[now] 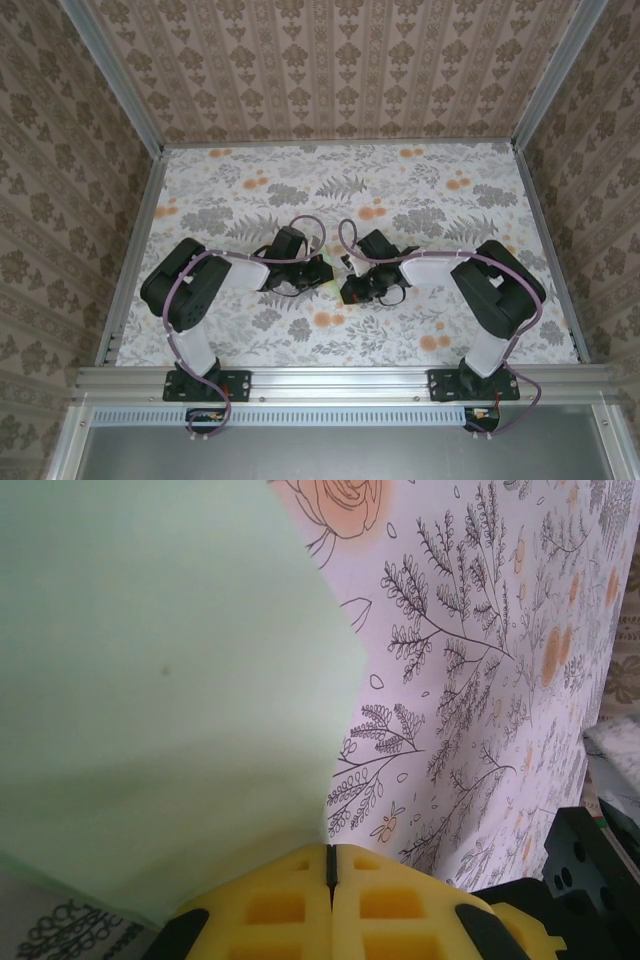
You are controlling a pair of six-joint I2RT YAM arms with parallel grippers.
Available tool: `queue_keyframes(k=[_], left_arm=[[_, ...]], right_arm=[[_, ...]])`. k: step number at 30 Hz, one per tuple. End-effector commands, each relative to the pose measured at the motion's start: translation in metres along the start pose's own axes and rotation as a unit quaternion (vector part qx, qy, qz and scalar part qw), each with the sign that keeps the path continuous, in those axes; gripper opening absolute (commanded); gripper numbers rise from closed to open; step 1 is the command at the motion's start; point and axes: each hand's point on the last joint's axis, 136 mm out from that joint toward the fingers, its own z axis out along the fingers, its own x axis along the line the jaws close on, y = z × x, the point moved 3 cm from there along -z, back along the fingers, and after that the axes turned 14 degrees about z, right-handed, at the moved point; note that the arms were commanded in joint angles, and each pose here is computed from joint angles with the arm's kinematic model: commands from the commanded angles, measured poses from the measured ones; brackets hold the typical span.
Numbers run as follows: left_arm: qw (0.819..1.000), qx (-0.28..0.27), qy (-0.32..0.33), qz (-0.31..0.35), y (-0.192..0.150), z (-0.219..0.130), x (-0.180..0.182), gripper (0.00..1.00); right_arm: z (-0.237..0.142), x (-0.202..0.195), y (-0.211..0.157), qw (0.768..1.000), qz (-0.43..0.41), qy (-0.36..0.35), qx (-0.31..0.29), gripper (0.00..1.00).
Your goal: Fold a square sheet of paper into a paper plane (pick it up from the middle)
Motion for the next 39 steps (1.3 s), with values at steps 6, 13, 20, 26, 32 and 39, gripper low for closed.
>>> queue_keyframes(k=[6,13,20,26,32,39], left_arm=[[0.998,0.030,0.051,-0.032,-0.019,0.004,0.027,0.07],[0.998,0.030,0.047,-0.031,-0.018,0.004,0.025,0.07],[0.998,0.027,0.041,-0.026,-0.015,0.003,0.021,0.07],[1.000,0.008,0.007,0.018,0.009,-0.013,-0.003,0.09],[0.996,-0.009,0.024,0.090,0.023,-0.037,-0.020,0.13],[0.995,-0.007,0.035,0.090,0.015,-0.036,-0.007,0.12]], right_arm=[[-0.025,0.032,0.017,0.996,-0.002,0.058,-0.065,0.03],[-0.008,0.023,0.025,0.997,0.012,0.040,-0.060,0.02],[0.006,0.007,0.024,0.999,0.024,0.009,-0.046,0.02],[0.011,-0.021,0.010,0.998,0.035,-0.051,-0.027,0.01],[0.011,-0.028,0.006,0.997,0.043,-0.064,-0.020,0.01],[0.014,-0.027,0.007,0.997,0.047,-0.061,-0.015,0.01]])
